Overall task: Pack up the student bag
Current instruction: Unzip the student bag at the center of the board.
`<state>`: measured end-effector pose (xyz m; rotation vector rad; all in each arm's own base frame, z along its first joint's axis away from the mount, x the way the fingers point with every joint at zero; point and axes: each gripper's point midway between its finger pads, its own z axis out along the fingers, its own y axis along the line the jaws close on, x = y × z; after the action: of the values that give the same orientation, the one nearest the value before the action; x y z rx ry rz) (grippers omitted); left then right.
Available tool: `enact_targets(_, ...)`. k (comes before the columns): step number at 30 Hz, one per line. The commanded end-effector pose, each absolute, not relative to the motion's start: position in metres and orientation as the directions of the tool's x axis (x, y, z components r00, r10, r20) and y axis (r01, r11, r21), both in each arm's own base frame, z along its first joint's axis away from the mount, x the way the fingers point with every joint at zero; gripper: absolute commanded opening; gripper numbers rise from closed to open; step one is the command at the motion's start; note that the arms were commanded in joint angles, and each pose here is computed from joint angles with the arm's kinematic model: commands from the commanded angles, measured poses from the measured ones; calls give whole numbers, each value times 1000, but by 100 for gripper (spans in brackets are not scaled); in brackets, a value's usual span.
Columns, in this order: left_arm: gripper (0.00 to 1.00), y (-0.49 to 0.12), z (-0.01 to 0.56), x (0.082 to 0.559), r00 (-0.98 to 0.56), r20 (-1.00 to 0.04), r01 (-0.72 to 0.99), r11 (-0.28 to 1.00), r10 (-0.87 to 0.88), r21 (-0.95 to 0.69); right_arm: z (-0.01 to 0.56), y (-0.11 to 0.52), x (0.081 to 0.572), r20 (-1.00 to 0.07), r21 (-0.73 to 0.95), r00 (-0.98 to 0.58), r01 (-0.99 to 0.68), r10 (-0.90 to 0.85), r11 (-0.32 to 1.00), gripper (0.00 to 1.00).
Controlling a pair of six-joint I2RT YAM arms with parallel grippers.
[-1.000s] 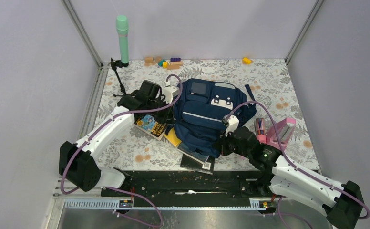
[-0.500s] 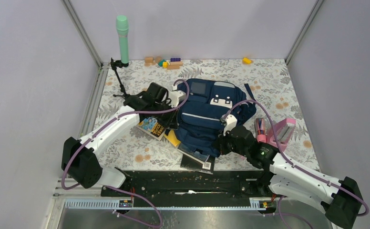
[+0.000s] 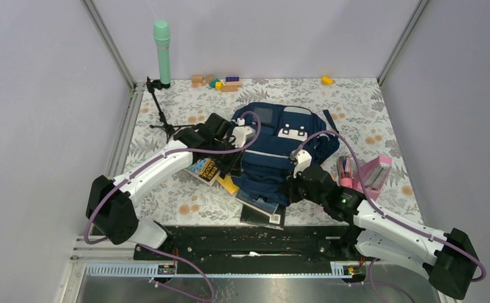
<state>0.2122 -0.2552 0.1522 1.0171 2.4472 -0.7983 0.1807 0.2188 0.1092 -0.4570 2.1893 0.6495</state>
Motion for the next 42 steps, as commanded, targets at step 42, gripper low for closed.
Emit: enact_targets(42,0,-289,198,202,-718,-661,618,635,217,-463,207,253,225,-927,312,-336,-444,166,840,0)
